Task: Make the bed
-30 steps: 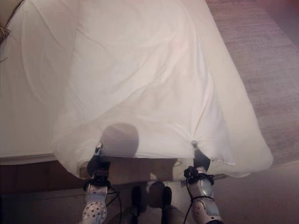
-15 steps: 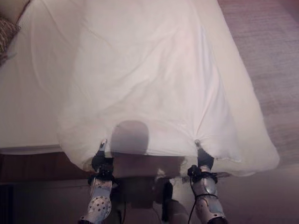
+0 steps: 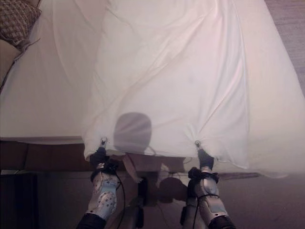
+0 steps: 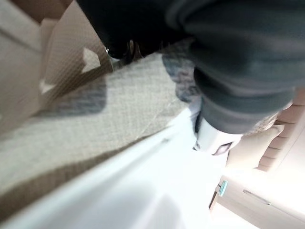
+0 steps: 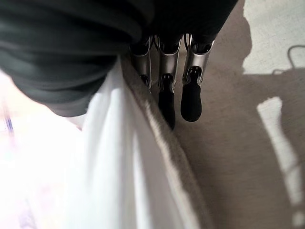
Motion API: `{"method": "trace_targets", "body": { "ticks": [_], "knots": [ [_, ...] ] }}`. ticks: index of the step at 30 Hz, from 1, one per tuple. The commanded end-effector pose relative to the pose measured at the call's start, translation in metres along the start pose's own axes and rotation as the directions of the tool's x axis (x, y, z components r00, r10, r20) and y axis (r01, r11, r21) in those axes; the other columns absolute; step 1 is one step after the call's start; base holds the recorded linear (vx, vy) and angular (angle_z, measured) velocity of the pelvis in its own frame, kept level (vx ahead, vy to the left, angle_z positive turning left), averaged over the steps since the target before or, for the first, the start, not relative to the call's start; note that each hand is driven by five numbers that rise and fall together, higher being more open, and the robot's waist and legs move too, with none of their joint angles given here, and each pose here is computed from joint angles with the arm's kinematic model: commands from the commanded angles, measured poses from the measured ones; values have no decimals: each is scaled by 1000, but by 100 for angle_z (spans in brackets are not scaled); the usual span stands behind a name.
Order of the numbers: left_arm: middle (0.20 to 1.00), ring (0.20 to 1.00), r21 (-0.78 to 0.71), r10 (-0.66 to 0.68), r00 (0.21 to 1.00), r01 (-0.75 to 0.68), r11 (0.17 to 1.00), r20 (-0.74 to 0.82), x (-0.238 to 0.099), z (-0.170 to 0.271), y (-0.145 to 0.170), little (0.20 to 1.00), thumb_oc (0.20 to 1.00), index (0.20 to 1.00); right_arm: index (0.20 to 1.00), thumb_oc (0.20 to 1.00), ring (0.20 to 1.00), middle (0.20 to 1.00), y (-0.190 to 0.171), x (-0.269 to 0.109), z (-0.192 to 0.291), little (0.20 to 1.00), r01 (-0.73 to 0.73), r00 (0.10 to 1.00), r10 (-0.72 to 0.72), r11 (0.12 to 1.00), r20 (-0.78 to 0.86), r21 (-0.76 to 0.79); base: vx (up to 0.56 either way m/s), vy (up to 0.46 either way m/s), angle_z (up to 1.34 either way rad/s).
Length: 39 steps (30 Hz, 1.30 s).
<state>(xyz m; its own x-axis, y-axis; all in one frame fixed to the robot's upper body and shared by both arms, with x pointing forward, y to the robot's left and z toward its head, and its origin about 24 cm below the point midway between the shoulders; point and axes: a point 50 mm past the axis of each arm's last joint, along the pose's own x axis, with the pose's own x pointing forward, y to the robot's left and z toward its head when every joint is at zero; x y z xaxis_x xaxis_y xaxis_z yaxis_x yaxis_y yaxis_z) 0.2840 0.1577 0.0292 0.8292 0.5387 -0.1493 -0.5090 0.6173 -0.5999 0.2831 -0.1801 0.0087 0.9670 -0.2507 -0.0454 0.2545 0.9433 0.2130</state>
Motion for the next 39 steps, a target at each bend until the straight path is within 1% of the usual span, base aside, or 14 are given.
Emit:
{"method": "trace_targets", "body": {
  "ticks": [1,7,8,15,16,17,18,19,20,21,22,31,33,39],
  "knots": [
    [200,200,10,375,908,-384,923,188,25,43,93,200,200,200,200,200,200,200,-43,-11,-20,200,127,988,-136,986,-77,-109,4,-36,4],
    [200,200,277,615,787,-581,765,-49,14,-10,157,200,200,200,200,200,200,200,-63,-30,-75,200,118,903,-207,962,-376,-247,9,-53,-2],
    [200,200,405,700,706,-613,678,-104,1,-23,181,200,200,200,200,200,200,200,-74,-44,-93,200,122,845,-261,944,-467,-308,9,-47,0],
    [206,206,633,761,582,-481,606,-287,-42,-50,223,206,206,206,200,200,200,200,-104,-87,-127,200,124,644,-395,899,-655,-420,30,-70,-1],
    [294,294,633,761,582,-480,607,-287,-42,-50,223,294,294,294,200,200,200,200,-104,-87,-127,200,124,644,-395,899,-655,-420,34,-50,2],
    [551,551,667,751,586,-432,607,-303,-44,-53,224,551,551,551,200,200,200,200,-106,-91,-130,200,134,621,-406,897,-670,-420,30,-37,-1],
    [1000,1000,685,712,596,-343,643,-370,-50,-61,222,1000,1000,1000,200,200,200,200,-107,-98,-133,200,138,591,-407,902,-697,-410,29,-37,-2],
    [1000,1000,685,712,596,-343,643,-371,-50,-61,223,1000,1000,1000,200,200,200,200,-107,-98,-134,200,138,591,-407,902,-697,-410,33,-53,3],
    [1000,1000,712,695,612,-288,640,-378,-52,-61,224,1000,1000,1000,614,614,614,614,-109,-102,-136,614,145,570,-406,905,-714,-399,15,-31,5],
    [1000,1000,713,695,612,-287,640,-378,-52,-61,224,1000,1000,1000,614,614,614,614,-109,-102,-136,614,145,570,-406,905,-714,-399,38,-74,7],
    [1000,1000,728,686,613,-249,639,-392,-54,-63,225,1000,1000,1000,1000,1000,1000,1000,-108,-106,-139,1000,146,550,-388,917,-740,-372,24,-44,7],
    [1000,1000,871,539,764,60,487,-354,-60,-63,223,1000,1000,1000,1000,1000,1000,1000,-109,-123,-146,1000,104,539,-360,926,-762,-364,20,-20,5],
    [1000,1000,911,477,797,213,352,-370,-69,-64,228,1000,1000,1000,1000,1000,1000,1000,-113,-129,-147,1000,124,533,-372,923,-760,-364,0,0,0],
    [1000,1000,899,331,848,322,297,-413,-65,-62,218,1000,1000,1000,1000,1000,1000,1000,-100,-113,-141,1000,42,622,-292,939,-726,-342,0,0,0]
  ]
}}
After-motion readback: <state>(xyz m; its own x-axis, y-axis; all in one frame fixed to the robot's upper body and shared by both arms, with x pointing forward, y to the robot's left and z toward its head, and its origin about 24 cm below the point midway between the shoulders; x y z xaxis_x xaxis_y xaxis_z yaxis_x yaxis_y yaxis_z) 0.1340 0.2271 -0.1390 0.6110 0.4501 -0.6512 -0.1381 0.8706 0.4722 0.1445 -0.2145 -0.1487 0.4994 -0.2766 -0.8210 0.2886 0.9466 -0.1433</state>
